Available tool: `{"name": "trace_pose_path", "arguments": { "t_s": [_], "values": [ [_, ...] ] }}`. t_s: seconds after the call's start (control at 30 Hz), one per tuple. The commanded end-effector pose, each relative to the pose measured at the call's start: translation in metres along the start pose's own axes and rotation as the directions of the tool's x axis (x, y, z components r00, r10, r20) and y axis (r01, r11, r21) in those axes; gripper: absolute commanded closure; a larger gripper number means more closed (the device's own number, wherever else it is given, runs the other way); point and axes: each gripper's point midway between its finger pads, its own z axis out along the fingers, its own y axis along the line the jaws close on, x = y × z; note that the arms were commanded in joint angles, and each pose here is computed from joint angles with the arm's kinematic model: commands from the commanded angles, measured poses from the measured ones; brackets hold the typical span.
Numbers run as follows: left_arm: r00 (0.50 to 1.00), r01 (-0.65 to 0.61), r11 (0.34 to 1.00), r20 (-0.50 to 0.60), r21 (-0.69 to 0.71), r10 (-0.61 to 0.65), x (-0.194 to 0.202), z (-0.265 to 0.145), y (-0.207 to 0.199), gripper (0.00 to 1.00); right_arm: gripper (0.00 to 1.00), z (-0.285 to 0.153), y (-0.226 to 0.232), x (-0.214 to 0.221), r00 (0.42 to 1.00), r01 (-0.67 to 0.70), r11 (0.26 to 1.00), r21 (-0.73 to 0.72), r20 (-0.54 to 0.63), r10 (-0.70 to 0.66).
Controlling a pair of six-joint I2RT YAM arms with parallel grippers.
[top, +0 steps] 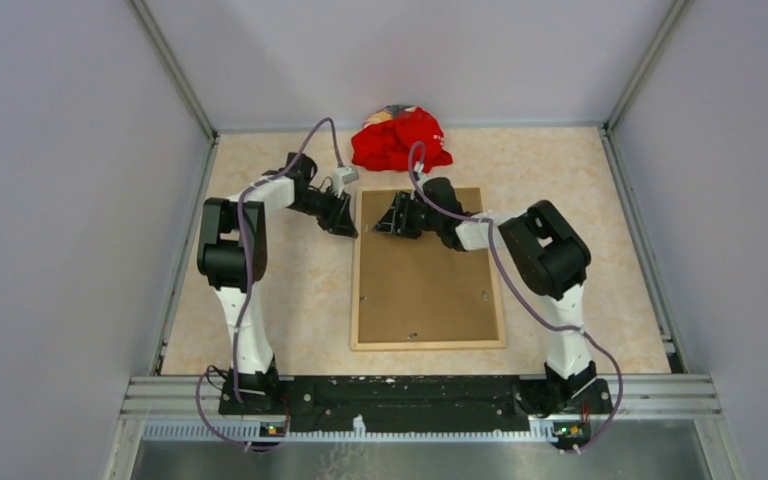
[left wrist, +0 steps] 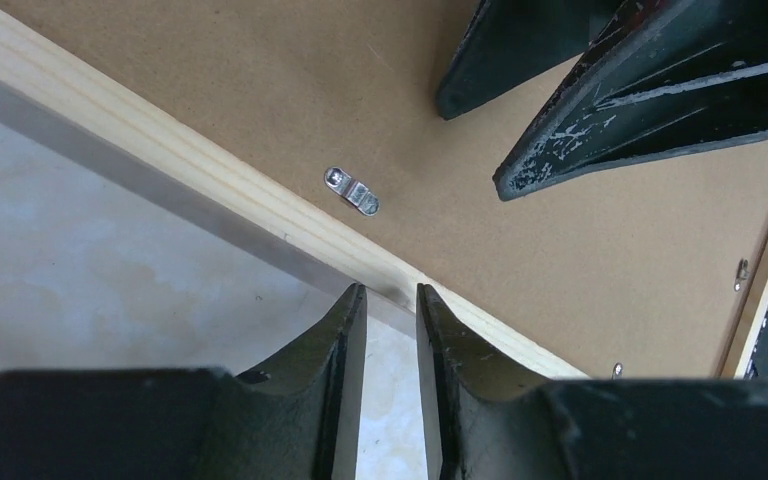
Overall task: Put the photo into the frame
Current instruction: Install the photo frame at the center of the board.
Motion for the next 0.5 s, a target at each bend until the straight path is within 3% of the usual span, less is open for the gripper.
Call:
{"name": "trace_pose_path", "arguments": {
  "t_s": [0.0,0.47],
  "values": [
    [1.0,-0.014,0.999,0.011,0.034,0.013,-0.001,0.002,-0.005,0.7,0.51,0.014,0.025,-0.015,1.0,0.026,0.995,-0.091,0.015,-0.025],
    [1.0,-0.002,1.0,-0.014,0.03,0.002,0.016,0.009,-0.002,0.75,0.54,0.042,0.017,0.003,0.999,0.011,0.998,-0.057,-0.036,-0.013]
  ]
}}
